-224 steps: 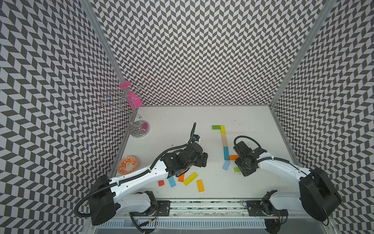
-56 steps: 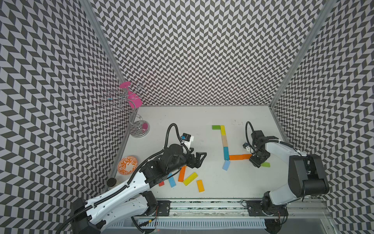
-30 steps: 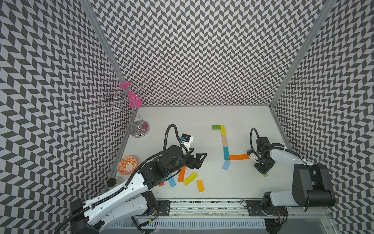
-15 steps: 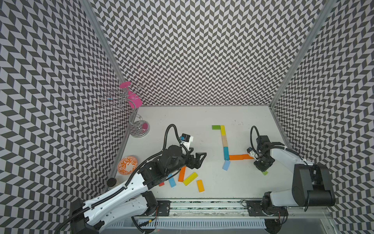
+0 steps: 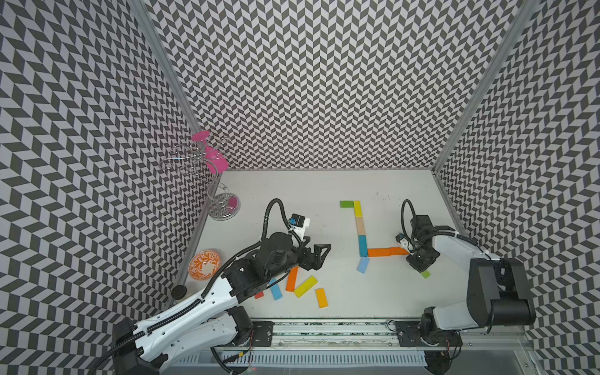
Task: Assemble a giraffe with building blocks
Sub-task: Assemble the building block at the center of the board.
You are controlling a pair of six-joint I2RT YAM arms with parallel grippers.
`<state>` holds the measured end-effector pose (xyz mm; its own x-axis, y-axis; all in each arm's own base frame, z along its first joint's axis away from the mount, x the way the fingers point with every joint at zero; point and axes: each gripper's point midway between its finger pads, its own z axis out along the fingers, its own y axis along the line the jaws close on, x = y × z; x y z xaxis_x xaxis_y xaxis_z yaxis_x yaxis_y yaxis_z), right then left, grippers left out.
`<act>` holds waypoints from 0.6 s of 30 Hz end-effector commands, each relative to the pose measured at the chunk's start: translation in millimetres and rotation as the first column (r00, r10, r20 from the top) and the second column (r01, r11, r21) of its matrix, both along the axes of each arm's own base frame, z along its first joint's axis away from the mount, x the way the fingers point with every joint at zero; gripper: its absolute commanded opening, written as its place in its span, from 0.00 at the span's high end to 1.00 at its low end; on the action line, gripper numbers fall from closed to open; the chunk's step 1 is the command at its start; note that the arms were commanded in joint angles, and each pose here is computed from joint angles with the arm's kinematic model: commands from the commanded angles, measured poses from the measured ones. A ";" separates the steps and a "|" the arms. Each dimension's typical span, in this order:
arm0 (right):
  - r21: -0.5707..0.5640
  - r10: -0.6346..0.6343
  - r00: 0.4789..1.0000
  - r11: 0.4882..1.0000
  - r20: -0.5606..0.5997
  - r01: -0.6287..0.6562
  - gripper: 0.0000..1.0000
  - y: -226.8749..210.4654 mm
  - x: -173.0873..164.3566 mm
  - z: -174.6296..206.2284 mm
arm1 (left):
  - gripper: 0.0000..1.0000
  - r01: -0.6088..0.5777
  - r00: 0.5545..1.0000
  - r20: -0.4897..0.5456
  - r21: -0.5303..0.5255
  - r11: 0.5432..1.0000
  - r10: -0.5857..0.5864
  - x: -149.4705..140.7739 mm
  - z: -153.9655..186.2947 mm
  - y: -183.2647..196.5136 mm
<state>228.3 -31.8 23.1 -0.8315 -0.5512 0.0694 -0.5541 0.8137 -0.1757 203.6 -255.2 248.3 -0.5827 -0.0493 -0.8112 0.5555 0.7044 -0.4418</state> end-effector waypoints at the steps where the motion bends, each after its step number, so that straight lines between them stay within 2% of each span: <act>1: 0.022 -0.016 0.999 1.000 0.036 0.015 0.78 2.4 13.5 1.9 | 0.11 -0.010 1.000 -0.004 0.013 1.000 0.010 1.9 -4.3 2.5; 12: 0.035 -0.042 0.996 0.999 0.083 0.039 0.79 3.7 33.8 7.5 | 0.11 -0.017 1.000 -0.007 0.018 1.000 0.017 3.3 -5.2 3.1; 18: 0.024 -0.035 0.996 0.999 0.077 0.034 0.79 2.2 34.2 6.6 | 0.11 -0.024 1.000 -0.010 0.024 0.999 0.025 4.8 -7.0 3.7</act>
